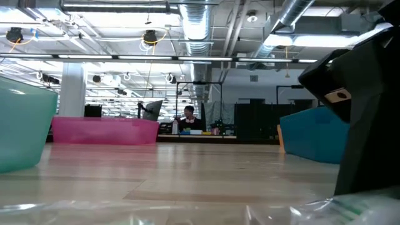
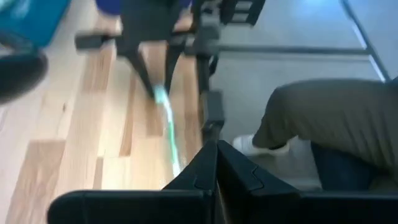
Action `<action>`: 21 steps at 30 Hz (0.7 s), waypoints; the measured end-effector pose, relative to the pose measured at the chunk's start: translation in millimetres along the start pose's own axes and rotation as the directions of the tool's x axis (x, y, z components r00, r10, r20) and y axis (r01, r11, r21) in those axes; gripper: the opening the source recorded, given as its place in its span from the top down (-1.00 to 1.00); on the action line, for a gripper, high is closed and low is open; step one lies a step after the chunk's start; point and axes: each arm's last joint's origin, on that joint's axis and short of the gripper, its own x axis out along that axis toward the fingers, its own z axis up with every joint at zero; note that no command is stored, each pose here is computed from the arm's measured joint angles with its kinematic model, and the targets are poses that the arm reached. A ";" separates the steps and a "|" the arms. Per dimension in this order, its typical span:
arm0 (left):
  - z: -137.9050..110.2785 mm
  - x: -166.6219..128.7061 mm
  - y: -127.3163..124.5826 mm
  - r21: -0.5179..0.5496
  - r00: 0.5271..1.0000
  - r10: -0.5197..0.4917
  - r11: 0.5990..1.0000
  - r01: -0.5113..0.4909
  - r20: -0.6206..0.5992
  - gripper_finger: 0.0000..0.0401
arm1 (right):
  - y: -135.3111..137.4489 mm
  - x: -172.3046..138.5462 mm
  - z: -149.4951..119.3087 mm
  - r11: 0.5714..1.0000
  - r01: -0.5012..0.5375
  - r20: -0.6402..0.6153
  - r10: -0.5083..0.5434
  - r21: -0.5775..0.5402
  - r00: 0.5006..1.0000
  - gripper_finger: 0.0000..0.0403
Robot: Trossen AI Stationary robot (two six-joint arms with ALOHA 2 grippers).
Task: Pick & Place Toothbrushes
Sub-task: Put the green toothbrush into the blue bin
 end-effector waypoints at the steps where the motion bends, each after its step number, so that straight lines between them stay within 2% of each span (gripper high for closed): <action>1: -2.3 5.7 5.0 -0.011 1.000 0.000 1.000 -0.001 -0.025 0.98 | -0.3 0.0 0.1 1.000 0.008 0.005 -0.008 0.008 1.000 0.49; 6: -16.2 33.6 33.5 -0.087 0.986 0.013 0.996 -0.028 -0.164 0.89 | -2.1 -0.1 0.1 0.997 0.066 0.034 -0.068 0.042 0.997 0.49; 12: -19.1 45.4 48.6 -0.099 0.974 0.003 0.995 -0.026 -0.225 0.71 | -5.6 1.1 1.1 0.991 0.110 0.056 -0.114 0.070 0.992 0.49; 15: -17.1 47.8 51.3 -0.107 0.970 -0.026 0.994 0.000 -0.243 0.59 | -6.9 1.5 1.8 0.989 0.121 0.062 -0.126 0.084 0.990 0.49; 21: -7.2 54.1 57.6 -0.043 0.978 -0.050 0.998 0.042 -0.204 0.34 | -7.8 1.5 3.2 0.984 0.155 0.094 -0.163 0.094 0.982 0.49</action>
